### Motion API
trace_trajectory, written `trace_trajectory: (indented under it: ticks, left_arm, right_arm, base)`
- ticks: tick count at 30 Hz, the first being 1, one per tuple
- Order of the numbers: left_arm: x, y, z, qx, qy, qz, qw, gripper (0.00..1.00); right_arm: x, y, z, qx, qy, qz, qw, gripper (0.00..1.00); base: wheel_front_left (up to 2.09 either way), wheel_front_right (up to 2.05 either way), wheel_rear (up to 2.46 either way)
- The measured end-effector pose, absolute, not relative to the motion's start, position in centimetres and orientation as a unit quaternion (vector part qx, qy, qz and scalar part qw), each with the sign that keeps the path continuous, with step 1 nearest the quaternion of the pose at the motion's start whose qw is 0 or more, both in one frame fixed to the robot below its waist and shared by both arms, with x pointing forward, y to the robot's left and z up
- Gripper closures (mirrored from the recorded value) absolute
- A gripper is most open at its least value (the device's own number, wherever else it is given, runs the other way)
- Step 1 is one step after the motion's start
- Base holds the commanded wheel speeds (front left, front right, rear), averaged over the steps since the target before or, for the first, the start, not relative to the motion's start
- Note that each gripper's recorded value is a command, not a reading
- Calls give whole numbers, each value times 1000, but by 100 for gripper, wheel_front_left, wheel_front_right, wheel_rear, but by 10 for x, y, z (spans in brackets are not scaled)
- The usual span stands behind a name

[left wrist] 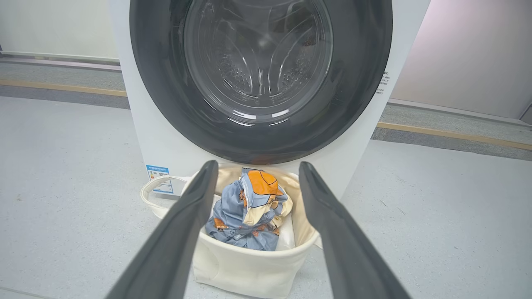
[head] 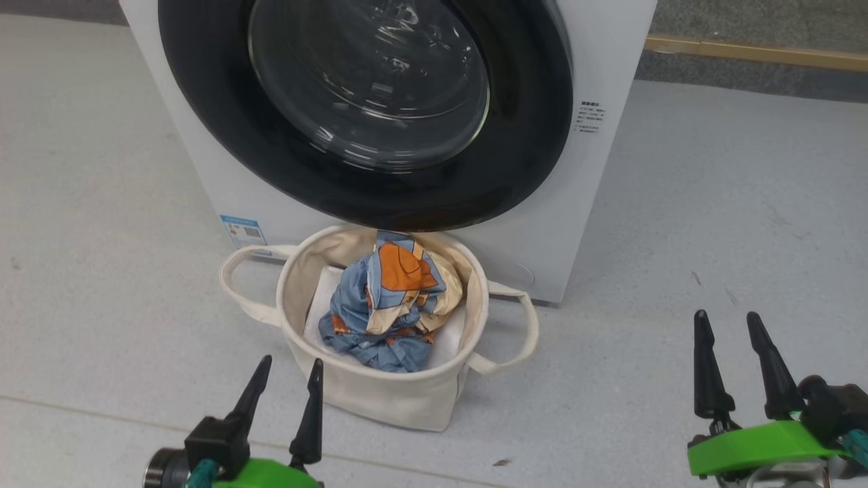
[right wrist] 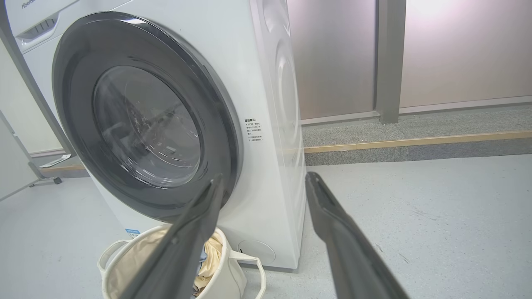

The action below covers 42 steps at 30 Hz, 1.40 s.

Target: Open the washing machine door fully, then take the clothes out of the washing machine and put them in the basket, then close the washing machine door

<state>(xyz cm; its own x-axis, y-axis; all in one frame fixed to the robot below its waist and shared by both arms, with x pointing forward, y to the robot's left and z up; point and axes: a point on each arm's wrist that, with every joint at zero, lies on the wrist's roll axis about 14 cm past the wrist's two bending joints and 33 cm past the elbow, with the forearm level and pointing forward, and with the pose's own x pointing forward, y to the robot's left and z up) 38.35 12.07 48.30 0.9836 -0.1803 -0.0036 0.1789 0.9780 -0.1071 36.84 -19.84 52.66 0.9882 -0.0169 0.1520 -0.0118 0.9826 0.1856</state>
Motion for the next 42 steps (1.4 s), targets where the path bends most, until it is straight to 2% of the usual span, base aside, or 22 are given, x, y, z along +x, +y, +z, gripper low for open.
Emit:
trace_trajectory:
  ticks: [42]
  left_arm:
    - [372, 103, 480, -51, 13, -124, 991, 0]
  right_arm:
    - [358, -201, 535, 94, -90, -4, 991, 0]
  base:
    - [0, 0, 0]
